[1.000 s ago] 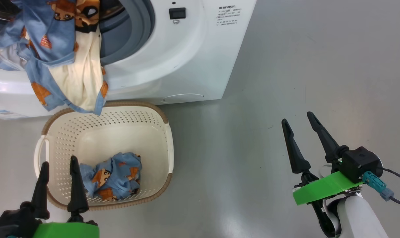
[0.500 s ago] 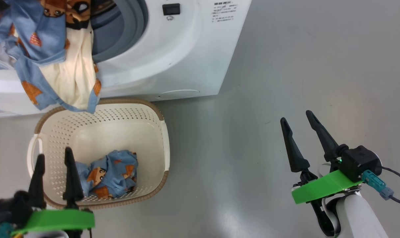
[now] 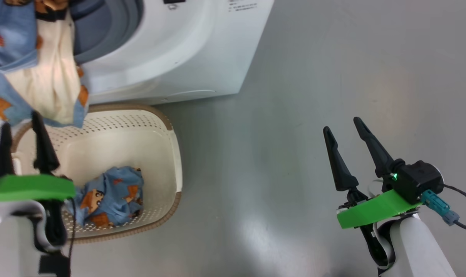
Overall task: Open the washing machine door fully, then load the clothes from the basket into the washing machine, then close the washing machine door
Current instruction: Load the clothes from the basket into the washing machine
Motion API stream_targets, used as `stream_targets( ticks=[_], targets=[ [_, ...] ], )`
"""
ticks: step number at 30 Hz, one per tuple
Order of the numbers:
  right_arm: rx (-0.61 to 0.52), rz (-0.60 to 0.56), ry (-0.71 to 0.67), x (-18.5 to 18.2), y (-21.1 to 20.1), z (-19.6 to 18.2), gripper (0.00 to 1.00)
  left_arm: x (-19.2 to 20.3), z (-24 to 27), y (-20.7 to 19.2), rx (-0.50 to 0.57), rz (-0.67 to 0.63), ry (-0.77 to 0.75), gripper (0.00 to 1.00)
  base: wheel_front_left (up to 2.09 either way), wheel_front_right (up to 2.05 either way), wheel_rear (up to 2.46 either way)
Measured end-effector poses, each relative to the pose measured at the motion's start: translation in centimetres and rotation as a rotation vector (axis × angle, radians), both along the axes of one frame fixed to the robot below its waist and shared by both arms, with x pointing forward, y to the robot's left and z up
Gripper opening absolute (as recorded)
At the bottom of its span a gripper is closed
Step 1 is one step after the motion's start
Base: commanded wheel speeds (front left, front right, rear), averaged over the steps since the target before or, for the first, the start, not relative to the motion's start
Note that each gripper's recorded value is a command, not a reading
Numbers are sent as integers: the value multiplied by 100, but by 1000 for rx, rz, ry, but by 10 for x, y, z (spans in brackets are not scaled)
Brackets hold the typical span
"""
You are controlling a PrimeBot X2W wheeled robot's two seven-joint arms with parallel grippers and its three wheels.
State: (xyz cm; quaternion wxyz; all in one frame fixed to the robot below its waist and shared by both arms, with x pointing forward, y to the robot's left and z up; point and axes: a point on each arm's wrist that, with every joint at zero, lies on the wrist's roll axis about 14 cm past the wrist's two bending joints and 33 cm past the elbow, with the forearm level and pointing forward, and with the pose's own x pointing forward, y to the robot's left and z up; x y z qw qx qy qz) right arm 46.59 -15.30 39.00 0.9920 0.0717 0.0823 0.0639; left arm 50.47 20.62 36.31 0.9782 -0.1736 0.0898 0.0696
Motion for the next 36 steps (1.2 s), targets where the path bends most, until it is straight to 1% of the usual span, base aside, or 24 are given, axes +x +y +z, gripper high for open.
stream_targets(
  ticks=[8, 16, 21, 32, 33, 36],
  targets=[
    [-27, -30, 32, -3, -14, -13, 100, 31, -22, 4, -15, 1, 23, 100, 0, 0, 0],
    [-35, -40, 48, -5, -19, -19, 100, 39, -41, 3, -73, 25, 61, 100, 0, 0, 0],
    [-32, -33, 52, -4, -16, -21, 100, 46, -38, 4, -106, 39, 46, 100, 0, 0, 0],
    [-32, -22, 46, 2, -13, -22, 100, 58, -33, 2, -131, 28, 16, 100, 0, 0, 0],
    [-32, -22, 47, 2, -13, -23, 100, 59, -33, 2, -130, 26, 13, 98, 0, 0, 0],
    [-33, -23, 53, 2, -14, -25, 100, 63, -30, 1, -132, 24, -2, 60, 0, 0, 0]
  ],
)
